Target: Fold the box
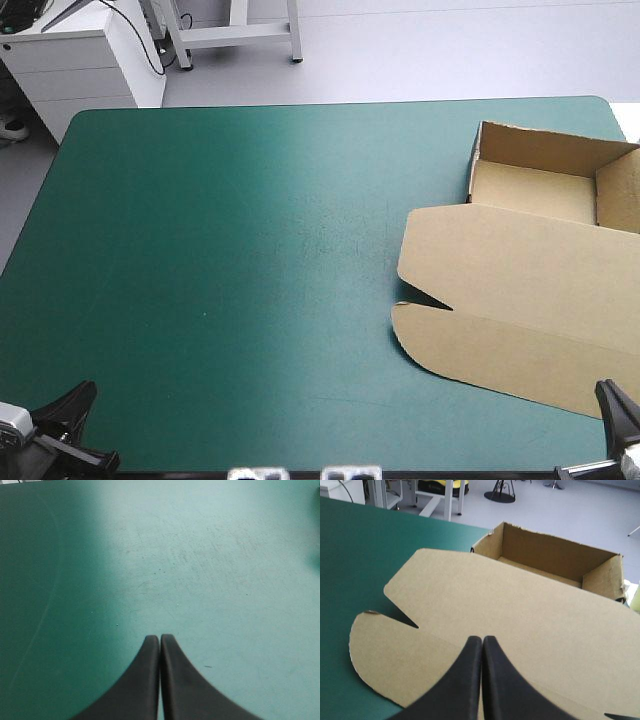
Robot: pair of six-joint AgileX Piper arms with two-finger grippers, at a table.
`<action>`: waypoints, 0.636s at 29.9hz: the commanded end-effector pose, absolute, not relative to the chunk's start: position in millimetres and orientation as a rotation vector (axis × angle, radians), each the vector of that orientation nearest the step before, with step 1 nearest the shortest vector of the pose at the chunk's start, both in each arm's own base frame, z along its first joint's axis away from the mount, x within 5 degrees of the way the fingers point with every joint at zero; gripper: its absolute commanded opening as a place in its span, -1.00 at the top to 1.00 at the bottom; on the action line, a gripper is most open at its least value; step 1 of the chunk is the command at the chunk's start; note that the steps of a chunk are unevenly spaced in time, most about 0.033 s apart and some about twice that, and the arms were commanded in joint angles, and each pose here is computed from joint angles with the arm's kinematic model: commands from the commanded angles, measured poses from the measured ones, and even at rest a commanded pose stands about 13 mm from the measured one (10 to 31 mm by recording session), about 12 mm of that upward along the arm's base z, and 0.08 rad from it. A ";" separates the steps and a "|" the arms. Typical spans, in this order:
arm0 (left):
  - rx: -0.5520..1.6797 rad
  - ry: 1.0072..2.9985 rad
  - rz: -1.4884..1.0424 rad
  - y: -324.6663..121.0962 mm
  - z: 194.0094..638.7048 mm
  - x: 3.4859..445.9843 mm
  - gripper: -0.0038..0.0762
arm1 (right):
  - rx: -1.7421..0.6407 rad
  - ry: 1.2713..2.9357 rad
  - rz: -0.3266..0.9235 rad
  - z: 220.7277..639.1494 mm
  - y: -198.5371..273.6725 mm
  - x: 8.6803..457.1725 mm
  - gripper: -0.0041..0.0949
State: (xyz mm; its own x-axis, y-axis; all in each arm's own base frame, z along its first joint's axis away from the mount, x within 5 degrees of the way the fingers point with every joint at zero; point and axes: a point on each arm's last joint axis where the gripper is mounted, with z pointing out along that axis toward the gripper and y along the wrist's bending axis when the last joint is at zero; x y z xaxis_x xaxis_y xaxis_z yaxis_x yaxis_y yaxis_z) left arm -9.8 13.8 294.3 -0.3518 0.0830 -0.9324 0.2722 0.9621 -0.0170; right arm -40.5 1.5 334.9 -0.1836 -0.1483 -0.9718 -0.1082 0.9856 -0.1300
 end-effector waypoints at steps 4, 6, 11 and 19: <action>0.242 1.848 -0.226 13.8 304.1 -10.8 0.92 | -0.213 1.773 0.063 313.9 8.5 -21.3 0.94; 0.242 1.848 -0.226 13.8 304.1 -10.8 0.92 | -0.233 1.785 0.054 306.1 9.2 -15.2 0.94; 0.245 1.878 -0.222 12.1 296.0 -6.7 0.92 | -0.245 1.812 0.057 291.5 9.9 -4.9 0.94; 0.252 1.894 -0.232 10.0 290.7 -4.3 0.92 | -0.246 1.800 0.063 291.8 10.3 -4.1 0.95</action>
State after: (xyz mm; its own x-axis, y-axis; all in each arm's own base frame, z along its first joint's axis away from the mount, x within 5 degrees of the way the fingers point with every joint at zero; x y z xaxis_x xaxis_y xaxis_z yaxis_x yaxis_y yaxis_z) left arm -3.5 10.3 278.8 -0.4066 0.0983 -0.9083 0.2769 0.9607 -0.0200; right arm -1.9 10.1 279.1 -0.3266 -0.1447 -0.9340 -0.2042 0.9757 -0.0797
